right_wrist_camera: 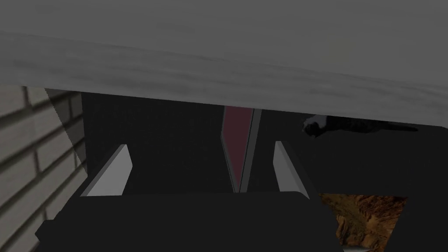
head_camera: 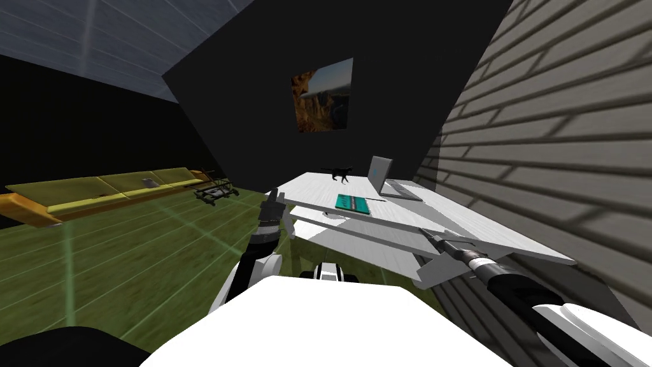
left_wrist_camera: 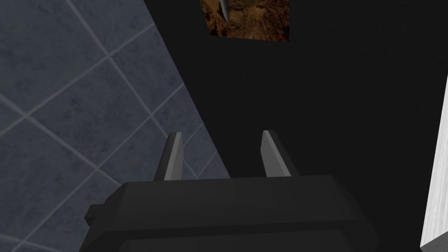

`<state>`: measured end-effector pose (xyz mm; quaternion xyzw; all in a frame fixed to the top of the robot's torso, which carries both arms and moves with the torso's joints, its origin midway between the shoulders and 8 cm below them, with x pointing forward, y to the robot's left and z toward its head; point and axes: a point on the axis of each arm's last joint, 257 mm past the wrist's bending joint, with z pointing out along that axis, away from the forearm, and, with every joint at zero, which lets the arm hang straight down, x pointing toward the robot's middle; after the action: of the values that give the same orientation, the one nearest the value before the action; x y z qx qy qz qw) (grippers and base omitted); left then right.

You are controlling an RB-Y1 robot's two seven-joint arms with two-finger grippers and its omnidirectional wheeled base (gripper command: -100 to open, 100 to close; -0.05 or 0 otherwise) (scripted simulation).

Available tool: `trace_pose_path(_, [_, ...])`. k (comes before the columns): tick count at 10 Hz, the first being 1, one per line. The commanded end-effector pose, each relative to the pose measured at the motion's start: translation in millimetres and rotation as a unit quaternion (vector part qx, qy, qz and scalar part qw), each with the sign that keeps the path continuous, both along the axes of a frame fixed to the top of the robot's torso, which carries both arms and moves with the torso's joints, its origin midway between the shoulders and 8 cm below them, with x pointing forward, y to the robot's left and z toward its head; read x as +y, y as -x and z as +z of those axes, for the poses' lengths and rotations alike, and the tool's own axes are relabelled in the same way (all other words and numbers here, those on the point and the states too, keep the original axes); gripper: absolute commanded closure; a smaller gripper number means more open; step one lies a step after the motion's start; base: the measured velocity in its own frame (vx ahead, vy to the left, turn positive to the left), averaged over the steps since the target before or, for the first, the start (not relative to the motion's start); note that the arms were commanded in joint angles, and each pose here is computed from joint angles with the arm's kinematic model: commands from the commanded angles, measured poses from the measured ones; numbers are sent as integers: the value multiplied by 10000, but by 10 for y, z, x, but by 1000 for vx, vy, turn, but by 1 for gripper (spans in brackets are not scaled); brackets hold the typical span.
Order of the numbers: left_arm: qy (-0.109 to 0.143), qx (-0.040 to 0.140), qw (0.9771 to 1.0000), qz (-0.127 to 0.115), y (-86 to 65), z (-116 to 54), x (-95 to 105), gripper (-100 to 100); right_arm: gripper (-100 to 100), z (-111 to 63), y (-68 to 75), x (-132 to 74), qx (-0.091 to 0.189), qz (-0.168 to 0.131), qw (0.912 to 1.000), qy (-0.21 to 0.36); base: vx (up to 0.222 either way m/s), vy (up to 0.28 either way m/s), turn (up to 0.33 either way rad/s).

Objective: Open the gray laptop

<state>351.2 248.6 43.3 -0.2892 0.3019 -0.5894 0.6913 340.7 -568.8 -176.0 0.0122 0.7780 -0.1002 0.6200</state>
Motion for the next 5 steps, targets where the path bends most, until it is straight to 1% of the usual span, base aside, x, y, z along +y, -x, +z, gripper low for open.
trace_pose_path(1, [0,0,10000,0,0,0,0,0,-100,105,37,-308,192,-141,9985,483,14,38,138])
trace_pose_path(2, [0,0,10000,0,0,0,0,0,-100,117,26,-306,198,-122,9985,505,16,33,94])
trace_pose_path(3, [0,0,10000,0,0,0,0,0,-100,176,47,-492,300,-223,9963,775,22,32,158])
trace_pose_path(4, [0,0,10000,0,0,0,0,0,-100,256,53,-664,393,-301,9933,1046,34,44,251])
trace_pose_path(5, [0,0,10000,0,0,0,0,0,-100,285,27,-659,402,-262,9928,1094,31,31,81])
